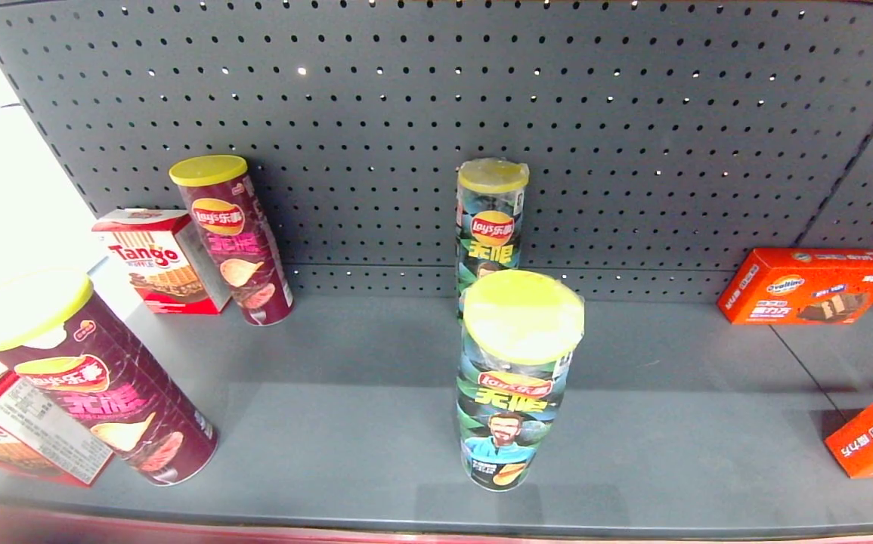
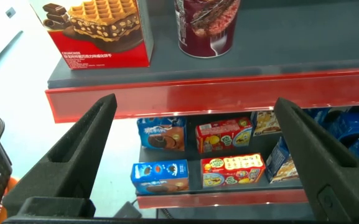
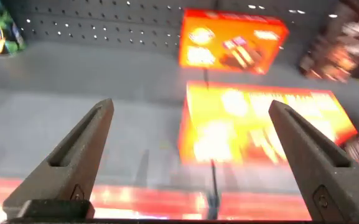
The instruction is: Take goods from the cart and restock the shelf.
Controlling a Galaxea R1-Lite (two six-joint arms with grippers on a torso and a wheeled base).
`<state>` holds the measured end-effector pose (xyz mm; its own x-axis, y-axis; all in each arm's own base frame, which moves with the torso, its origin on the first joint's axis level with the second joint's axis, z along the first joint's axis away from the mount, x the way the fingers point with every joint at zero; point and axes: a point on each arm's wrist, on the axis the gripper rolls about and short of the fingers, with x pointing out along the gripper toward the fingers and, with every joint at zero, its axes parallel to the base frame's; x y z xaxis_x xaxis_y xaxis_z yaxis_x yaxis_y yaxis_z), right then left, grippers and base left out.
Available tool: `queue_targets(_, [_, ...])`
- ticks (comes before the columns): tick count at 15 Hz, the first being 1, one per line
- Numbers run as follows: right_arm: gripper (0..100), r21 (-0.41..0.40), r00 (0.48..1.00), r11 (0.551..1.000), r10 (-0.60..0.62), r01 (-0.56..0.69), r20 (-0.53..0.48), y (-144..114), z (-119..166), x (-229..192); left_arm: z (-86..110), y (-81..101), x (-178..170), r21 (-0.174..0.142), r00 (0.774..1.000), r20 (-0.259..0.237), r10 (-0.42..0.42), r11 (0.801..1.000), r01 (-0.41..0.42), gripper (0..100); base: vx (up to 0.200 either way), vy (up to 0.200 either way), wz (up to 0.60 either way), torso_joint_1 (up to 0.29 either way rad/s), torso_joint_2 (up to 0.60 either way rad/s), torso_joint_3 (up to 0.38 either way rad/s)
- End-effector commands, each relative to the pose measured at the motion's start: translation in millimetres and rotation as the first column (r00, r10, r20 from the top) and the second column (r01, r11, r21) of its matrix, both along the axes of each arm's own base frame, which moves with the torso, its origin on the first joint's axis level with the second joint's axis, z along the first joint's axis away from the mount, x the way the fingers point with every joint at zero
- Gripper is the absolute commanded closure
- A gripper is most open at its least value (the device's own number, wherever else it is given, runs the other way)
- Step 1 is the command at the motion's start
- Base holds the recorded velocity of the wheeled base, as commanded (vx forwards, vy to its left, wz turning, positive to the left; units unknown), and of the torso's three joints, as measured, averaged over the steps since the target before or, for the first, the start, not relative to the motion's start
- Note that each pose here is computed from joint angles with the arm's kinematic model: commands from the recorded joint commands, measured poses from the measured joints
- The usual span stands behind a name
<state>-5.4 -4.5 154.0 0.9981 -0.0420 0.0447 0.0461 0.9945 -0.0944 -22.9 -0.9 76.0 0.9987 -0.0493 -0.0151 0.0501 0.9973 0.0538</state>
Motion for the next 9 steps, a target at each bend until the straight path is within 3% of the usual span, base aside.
queue_targets(1, [0, -0.001, 0.999, 0.999, -0.032, 0.032, 0.013, -1, -62, -10, 0.0, 0.0, 0, 0.001, 1.000, -0.002, 0.000, 1.000, 0.000, 0, 0.000, 0.000, 0.00, 0.000, 0.00, 0.000])
queue_targets(2, [0, -0.008, 0.996, 1.000, -0.030, 0.030, -0.089, -1, -71, -10, 0.0, 0.0, 0, -0.001, 1.000, -0.002, 0.000, 1.000, 0.000, 0, 0.000, 0.000, 0.00, 0.000, 0.00, 0.000])
queue_targets(5, [0, 0.090, 0.991, 0.991, 0.108, -0.101, -0.076, 2, -71, -10, 0.1, 0.0, 0, -0.002, 1.000, 0.001, 0.000, 1.000, 0.000, 0, 0.000, 0.000, 0.00, 0.000, 0.00, 0.000])
queue_targets(6, [0, 0.104, 0.984, 0.990, 0.114, -0.100, -0.139, 2, -77, -11, 0.0, 0.0, 0, -0.002, 1.000, -0.002, 0.000, 1.000, 0.000, 0, 0.000, 0.000, 0.00, 0.000, 0.00, 0.000])
queue_targets(9, [0, 0.094, 0.982, 0.990, 0.118, -0.105, -0.149, 2, -77, -9, 0.1, 0.0, 0, -0.004, 1.000, 0.001, 0.000, 1.000, 0.000, 0, 0.000, 0.000, 0.00, 0.000, 0.00, 0.000])
